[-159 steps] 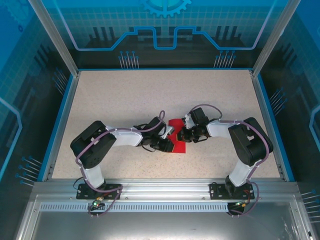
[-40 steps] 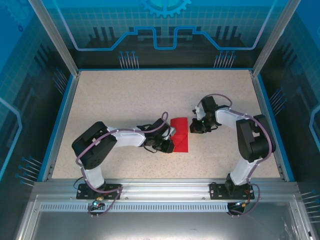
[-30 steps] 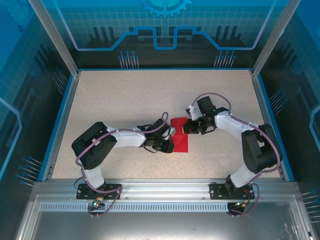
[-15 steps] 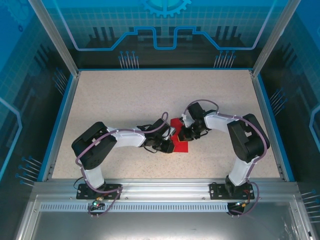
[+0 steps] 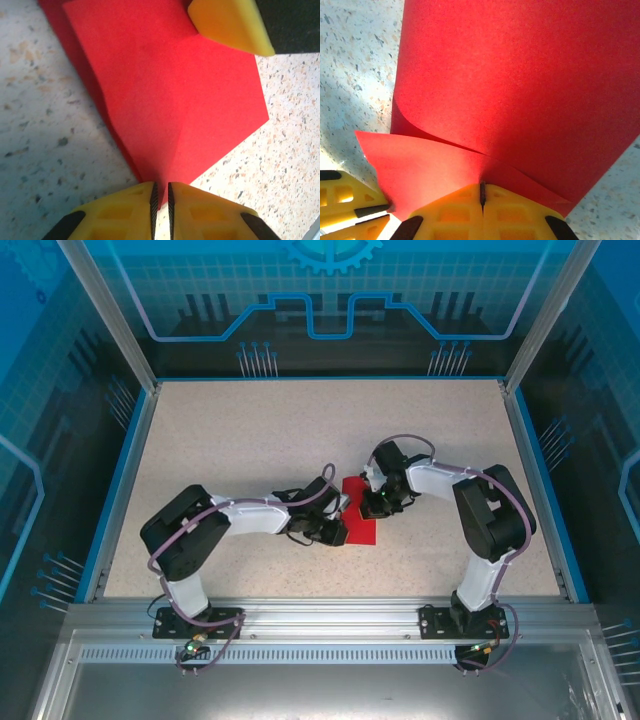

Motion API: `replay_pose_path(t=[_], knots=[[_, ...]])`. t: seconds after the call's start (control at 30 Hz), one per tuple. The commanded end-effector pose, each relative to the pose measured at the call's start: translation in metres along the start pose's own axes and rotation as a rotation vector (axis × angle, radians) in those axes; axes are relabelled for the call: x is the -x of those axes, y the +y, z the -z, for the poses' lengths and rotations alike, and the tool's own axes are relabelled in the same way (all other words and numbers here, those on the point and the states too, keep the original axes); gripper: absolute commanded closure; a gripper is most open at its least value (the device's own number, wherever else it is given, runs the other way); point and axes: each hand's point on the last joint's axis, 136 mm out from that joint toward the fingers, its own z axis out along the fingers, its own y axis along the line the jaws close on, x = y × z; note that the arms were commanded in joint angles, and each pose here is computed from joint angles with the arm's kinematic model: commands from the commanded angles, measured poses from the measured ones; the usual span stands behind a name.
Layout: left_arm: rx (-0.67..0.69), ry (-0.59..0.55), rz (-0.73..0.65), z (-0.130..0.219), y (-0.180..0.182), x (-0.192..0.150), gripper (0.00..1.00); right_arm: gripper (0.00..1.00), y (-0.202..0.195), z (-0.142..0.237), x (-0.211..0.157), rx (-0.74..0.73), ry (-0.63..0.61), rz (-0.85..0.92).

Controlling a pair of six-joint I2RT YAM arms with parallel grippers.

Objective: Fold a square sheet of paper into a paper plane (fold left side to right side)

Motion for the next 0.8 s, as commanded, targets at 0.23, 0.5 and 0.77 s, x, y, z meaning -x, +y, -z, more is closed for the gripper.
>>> replay_pose_path(t=[0.23, 0.5, 0.77], knots=[[-0.035, -0.045, -0.023, 0.03, -0.027, 0.027, 0.82, 0.99, -0.003, -0.008, -0.012, 0.006, 0.041, -0.006], [-0.039, -0.006, -0.012, 0.007, -0.021, 0.027, 0.83, 0.99, -0.003, -0.011, -0.015, 0.015, 0.05, -0.007], [-0.065, 0.012, -0.012, -0.011, -0.024, 0.033, 0.84, 0.99, -0.003, -0.012, -0.018, 0.017, 0.057, -0.013]])
